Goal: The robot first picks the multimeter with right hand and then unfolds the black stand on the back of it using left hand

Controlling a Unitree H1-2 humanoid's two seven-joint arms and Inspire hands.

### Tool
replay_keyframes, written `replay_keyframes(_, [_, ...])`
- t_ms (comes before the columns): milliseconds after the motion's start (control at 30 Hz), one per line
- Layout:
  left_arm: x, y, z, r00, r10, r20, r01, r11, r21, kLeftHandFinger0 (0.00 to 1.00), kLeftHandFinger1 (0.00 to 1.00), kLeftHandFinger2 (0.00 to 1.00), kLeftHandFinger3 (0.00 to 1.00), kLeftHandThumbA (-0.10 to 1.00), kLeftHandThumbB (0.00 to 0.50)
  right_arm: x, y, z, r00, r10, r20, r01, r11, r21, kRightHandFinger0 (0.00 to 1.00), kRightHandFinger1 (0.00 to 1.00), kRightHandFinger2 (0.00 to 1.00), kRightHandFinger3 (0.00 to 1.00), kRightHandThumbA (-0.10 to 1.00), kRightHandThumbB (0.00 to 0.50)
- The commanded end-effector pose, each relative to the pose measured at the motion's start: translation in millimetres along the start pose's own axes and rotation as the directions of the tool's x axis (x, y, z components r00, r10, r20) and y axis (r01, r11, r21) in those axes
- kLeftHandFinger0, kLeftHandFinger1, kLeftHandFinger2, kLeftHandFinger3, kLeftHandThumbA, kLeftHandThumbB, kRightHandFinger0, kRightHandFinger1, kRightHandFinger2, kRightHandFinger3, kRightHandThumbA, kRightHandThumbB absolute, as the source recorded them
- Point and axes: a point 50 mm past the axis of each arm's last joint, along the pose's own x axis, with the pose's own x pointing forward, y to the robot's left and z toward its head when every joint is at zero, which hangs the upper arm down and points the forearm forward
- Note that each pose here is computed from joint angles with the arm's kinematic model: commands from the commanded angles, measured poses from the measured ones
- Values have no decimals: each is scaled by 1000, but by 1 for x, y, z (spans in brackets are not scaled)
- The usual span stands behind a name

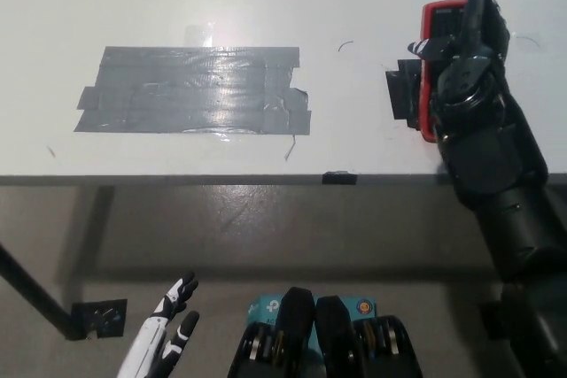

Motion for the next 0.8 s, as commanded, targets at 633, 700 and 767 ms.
replay_keyframes(633, [-2,9,8,998,11,58,-13,1000,23,1000,1000,1000,1000,1000,128,-11,3,20,996,-90,24,86,988,128,1000,1000,1000,1000,1000,485])
replay_keyframes(700, [-2,9,9,998,11,57,-12,1000,20,1000,1000,1000,1000,1000,127,-10,2,16,996,-89,10,87,987,134,1000,1000,1000,1000,1000,486])
replay_keyframes(767, [-2,9,10,998,12,56,-13,1000,22,1000,1000,1000,1000,1000,126,-4,1,12,997,-72,-24,74,988,135,1000,1000,1000,1000,1000,494])
